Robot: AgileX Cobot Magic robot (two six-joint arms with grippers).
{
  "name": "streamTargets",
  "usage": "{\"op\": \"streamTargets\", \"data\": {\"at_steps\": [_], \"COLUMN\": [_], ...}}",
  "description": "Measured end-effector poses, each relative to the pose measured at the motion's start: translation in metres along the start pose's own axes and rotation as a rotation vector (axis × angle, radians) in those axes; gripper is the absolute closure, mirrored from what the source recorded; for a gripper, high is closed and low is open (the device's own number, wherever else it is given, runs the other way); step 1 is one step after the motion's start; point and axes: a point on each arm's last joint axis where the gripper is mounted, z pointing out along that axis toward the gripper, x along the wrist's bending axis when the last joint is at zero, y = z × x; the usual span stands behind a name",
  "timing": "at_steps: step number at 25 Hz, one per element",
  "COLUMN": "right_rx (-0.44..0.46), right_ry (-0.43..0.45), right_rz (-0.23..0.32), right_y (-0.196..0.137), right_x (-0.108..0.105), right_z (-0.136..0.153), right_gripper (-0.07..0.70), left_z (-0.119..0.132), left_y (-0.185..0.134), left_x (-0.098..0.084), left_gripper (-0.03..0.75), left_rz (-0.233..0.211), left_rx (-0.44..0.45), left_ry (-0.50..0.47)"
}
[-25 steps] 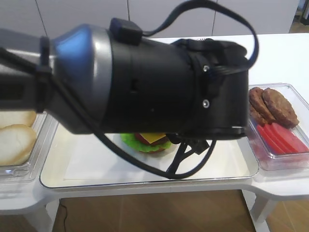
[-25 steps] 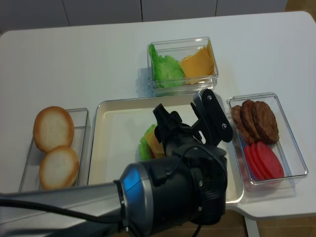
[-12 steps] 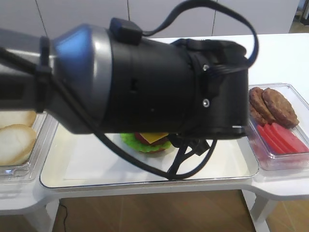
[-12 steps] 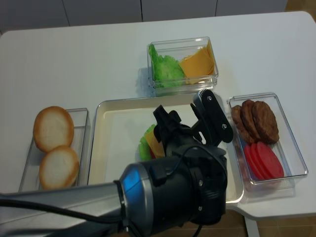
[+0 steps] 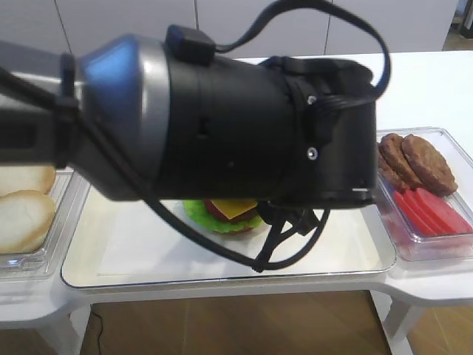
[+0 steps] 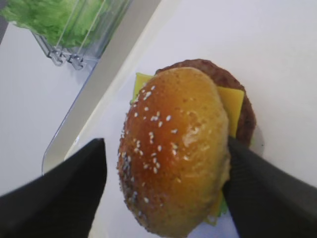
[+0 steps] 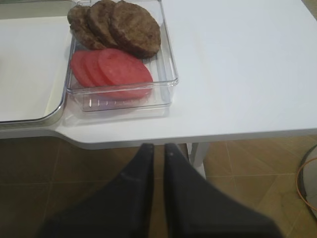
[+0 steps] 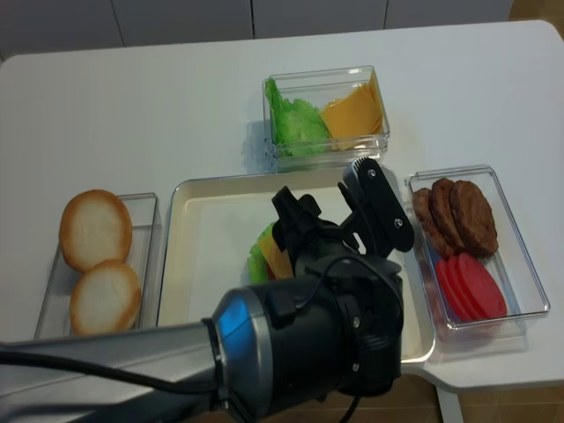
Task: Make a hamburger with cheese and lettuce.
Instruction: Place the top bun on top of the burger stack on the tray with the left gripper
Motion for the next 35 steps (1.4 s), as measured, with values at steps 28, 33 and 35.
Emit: {"op": "streamTargets", "data": {"at_steps": [28,33,35], "right_rx": [0.000,0.000,0.000], "right_ry": [0.000,0.000,0.000], "right_rz": [-0.002,-0.002,-0.002], "right_y": [0.0000,0.0000,0.0000], "right_x": [0.0000,0.0000,0.0000], "right_z": [0.0000,0.0000,0.0000], "right_gripper": [0.622,0.622,0.622], "left_z": [0.0050,0.0056,0.0064], "left_y": [0.0030,0.0036,0.0035], "left_x": [0.0030,0.0028,0.0036], "left_gripper": [0.129,0.115,0.114], "left_rz": [-0.023,-0.026,-0.031], "left_rx": [-0.024,-0.030,-0.028], "left_ry": [-0.022,-0.030,-0.031]}}
